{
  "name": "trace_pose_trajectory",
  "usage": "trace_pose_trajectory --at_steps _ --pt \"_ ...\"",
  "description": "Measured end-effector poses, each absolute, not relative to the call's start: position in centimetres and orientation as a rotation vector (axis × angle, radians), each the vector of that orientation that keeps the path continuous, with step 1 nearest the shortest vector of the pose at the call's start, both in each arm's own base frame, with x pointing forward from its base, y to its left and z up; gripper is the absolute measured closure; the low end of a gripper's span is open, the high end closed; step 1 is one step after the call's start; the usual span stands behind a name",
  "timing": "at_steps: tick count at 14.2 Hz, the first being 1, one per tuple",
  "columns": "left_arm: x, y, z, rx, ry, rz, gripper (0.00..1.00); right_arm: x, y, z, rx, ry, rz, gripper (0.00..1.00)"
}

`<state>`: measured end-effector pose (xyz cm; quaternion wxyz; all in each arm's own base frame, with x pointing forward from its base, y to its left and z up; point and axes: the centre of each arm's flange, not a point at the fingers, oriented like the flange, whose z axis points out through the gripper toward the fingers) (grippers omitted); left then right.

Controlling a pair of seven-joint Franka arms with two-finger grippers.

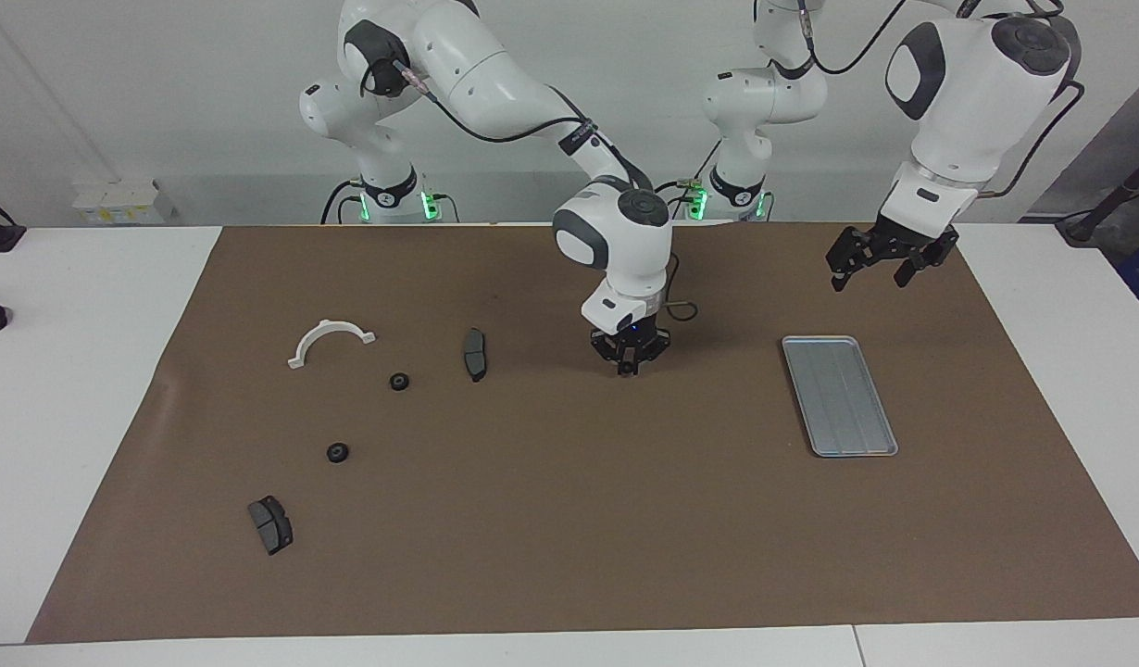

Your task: Pick bearing gear from pile to tray

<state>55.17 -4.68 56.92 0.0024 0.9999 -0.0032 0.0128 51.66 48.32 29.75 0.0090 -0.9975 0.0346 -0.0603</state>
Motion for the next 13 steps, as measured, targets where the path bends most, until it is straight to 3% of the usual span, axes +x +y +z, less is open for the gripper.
trace_pose_trajectory --at_steps 2,3,10,13 --pt "55.2 -4.7 56.9 3.137 -0.010 0.040 0.00 51.3 48.3 29.2 -3.122 0.102 -0.180 0.76" --pt "55.2 -4.7 56.9 3.137 -0.009 0.040 0.00 51.2 48.4 29.3 -3.122 0.099 -0.180 0.71" --pt "55.2 -5.3 57.0 3.136 -0.026 0.046 0.00 53.5 45.8 33.3 -3.086 0.176 -0.251 0.01" --pt "54.9 -9.1 56.8 3.131 -0.012 0.069 0.00 55.8 40.2 36.9 -3.072 0.251 -0.294 0.00"
